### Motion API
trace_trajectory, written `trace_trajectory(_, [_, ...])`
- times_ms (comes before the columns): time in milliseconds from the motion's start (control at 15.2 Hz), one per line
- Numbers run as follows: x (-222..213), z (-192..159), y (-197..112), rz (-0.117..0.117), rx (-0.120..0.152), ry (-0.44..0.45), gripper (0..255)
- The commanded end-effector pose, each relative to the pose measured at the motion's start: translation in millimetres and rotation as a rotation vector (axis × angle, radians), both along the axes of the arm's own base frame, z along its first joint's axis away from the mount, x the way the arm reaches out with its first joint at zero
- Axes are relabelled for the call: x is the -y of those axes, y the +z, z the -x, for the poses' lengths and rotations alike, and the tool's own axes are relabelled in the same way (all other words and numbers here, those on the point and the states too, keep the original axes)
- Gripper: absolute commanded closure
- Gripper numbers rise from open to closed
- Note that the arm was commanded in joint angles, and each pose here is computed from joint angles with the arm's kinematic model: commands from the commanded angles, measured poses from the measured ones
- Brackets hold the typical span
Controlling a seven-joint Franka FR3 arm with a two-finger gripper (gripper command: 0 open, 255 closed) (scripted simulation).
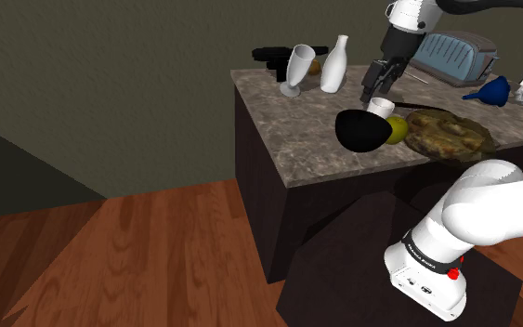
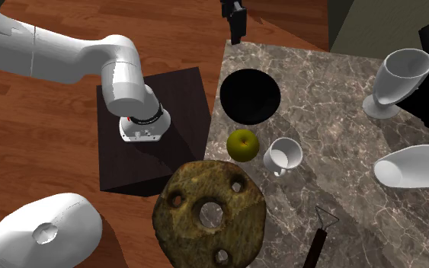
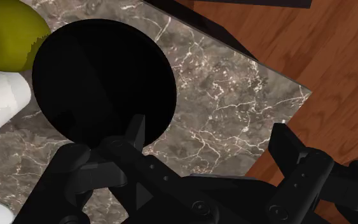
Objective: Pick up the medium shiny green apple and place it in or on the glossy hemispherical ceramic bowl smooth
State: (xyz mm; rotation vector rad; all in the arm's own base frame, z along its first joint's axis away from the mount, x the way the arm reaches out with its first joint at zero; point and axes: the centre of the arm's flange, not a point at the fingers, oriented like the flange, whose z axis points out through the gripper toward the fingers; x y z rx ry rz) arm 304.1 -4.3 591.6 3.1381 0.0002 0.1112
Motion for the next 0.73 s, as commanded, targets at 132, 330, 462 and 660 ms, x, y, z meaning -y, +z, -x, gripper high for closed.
trace_trajectory(132, [25.2,3.8,-8.3,-0.002,0.005,0.006,0])
trace_trajectory(330, [63.1,9.2,-20.8,-0.004,0.012,0.015,0])
trace_trajectory(462, [88.3,12.6,-29.2,-0.006,0.017,0.021,0])
trace_trajectory(660, [126.2,17.3,-42.0,-0.008,0.024,0.030,0])
